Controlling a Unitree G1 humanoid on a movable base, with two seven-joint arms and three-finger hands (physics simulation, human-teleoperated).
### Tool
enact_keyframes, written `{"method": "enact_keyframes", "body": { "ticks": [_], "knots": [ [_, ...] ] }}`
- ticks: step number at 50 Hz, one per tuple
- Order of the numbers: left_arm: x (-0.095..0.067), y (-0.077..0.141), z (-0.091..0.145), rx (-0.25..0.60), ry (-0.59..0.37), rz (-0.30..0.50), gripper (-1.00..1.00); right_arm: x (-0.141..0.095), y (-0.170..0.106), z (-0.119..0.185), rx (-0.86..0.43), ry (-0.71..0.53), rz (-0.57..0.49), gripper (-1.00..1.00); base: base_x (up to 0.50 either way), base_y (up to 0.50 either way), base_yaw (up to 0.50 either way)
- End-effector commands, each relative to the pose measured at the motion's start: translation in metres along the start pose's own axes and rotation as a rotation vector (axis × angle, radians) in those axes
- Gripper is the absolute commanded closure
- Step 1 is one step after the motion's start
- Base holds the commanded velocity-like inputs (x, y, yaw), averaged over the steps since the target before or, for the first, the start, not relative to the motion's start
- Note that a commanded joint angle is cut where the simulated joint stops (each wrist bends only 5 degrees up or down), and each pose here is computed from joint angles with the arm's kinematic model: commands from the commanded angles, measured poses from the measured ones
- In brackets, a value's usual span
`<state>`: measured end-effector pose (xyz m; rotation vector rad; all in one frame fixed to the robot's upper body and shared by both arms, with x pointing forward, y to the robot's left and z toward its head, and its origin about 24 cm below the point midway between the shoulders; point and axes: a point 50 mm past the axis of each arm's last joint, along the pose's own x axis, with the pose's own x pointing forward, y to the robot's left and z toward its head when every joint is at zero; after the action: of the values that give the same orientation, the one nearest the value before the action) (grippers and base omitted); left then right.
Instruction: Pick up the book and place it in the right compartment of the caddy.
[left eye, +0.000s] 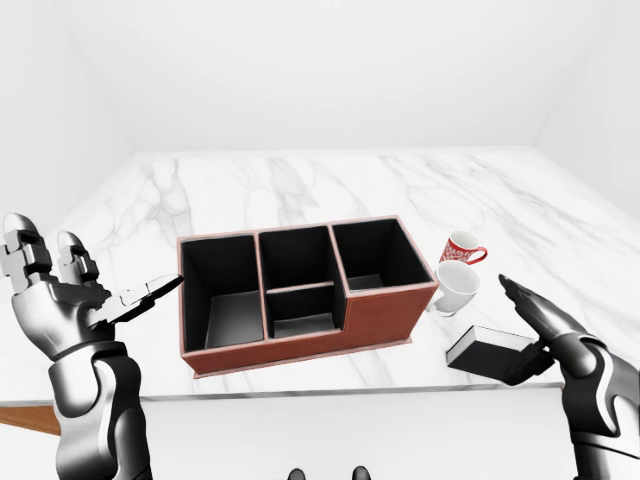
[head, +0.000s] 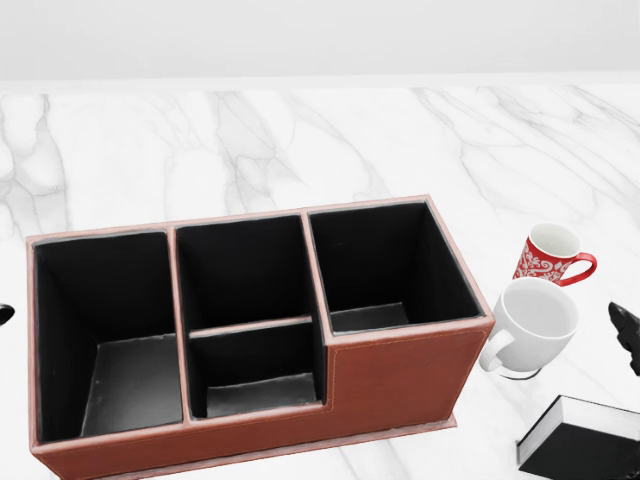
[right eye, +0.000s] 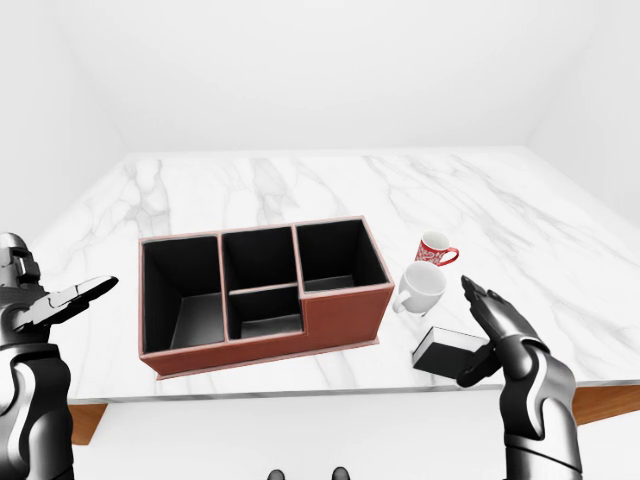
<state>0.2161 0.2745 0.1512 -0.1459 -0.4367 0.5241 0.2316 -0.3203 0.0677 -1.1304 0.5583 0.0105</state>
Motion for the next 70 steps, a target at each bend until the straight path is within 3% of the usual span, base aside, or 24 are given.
{"method": "enact_keyframes", "body": {
  "ticks": [1, 33, 63, 64, 65, 66, 70],
  "knots": [
    [0.000, 0.000, 0.000, 0.000, 0.002, 0.001, -1.00, 0.001, 0.009, -0.010, -0.037, 0.053, 0.041, -1.00, 0.00, 0.00, 0.00],
    [-0.002, 0.000, 0.000, -0.002, 0.002, 0.000, -1.00, 0.006, 0.018, -0.003, -0.127, 0.075, 0.059, -1.00, 0.00, 0.00, 0.00],
    [-0.001, 0.001, -0.003, -0.002, 0.013, 0.002, -1.00, 0.017, 0.036, -0.008, -0.130, 0.096, 0.115, -1.00, 0.00, 0.00, 0.00],
    [-0.001, 0.001, -0.003, -0.002, 0.013, 0.002, -1.00, 0.017, 0.036, -0.008, -0.128, 0.096, 0.117, 0.10, 0.00, 0.00, 0.00],
    [-0.001, 0.001, -0.003, -0.002, 0.013, 0.002, -1.00, 0.017, 0.036, -0.009, -0.129, 0.097, 0.117, 0.85, 0.00, 0.00, 0.00],
    [-0.001, 0.001, -0.003, -0.002, 0.013, 0.002, -1.00, 0.015, 0.038, -0.009, -0.128, 0.095, 0.129, 1.00, 0.00, 0.00, 0.00],
    [-0.001, 0.001, -0.003, -0.002, 0.013, 0.002, -1.00, 0.015, 0.039, -0.009, -0.131, 0.096, 0.139, 1.00, 0.00, 0.00, 0.00]
  ]
}}
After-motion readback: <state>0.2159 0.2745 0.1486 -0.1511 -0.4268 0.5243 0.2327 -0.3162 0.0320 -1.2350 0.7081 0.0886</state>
